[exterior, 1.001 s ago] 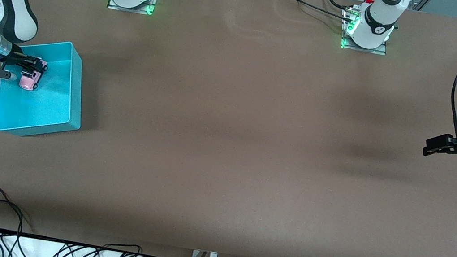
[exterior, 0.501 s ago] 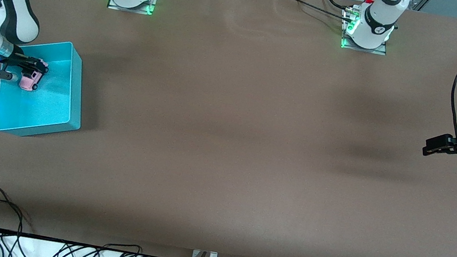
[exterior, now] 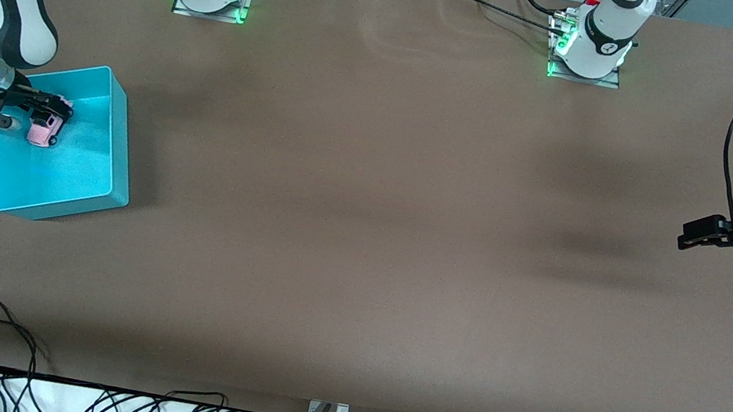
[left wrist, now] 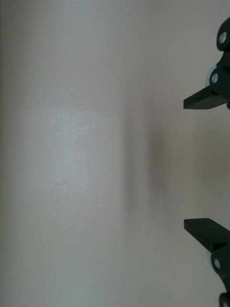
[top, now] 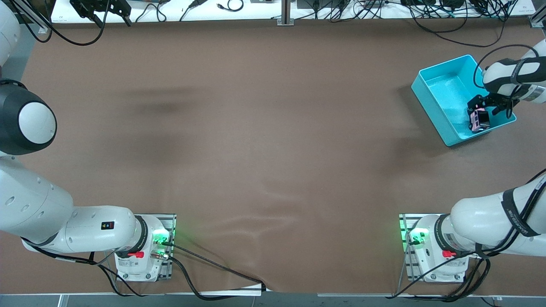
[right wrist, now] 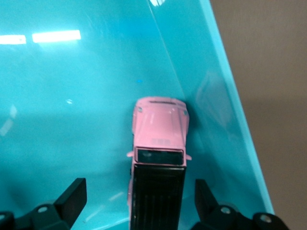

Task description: Wind and store pink jeep toy

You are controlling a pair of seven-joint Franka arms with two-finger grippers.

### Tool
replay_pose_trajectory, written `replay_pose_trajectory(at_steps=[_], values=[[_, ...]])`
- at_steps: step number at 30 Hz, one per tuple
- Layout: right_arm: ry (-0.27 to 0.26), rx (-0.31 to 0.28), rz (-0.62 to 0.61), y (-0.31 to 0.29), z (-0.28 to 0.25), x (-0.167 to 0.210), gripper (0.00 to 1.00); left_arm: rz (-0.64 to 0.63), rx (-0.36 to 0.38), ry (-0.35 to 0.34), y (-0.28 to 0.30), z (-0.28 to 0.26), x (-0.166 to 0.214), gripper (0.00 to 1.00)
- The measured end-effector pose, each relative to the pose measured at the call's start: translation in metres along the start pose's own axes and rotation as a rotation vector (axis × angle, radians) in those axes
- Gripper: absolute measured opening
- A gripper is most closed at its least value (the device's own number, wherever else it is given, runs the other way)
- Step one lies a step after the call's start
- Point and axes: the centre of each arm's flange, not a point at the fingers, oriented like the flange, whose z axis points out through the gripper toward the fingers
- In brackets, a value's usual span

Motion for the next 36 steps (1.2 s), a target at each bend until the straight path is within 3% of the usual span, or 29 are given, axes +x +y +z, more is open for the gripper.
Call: replay_pose_trajectory(at_steps=[13,21,28,36], values=[[0.059,0.02,-0.047,-0.046,-0.072,0.014,1.0,0.0,0.0,-0.001,0.0,0.0,0.0,1.0],[0.031,0.038,-0.073,-0.059,-0.122,0.009,1.0,0.0,0.0,-0.001,0.0,0.0,0.0,1.0],[-0.024,0.049,-0.124,-0.09,-0.182,0.02,1.0,-0.002,0.0,-0.001,0.0,0.0,0.0,1.0],[-0.042,0.039,-0.074,-0.135,-0.243,0.035,1.0,-0.002,0.0,-0.001,0.0,0.0,0.0,1.0]])
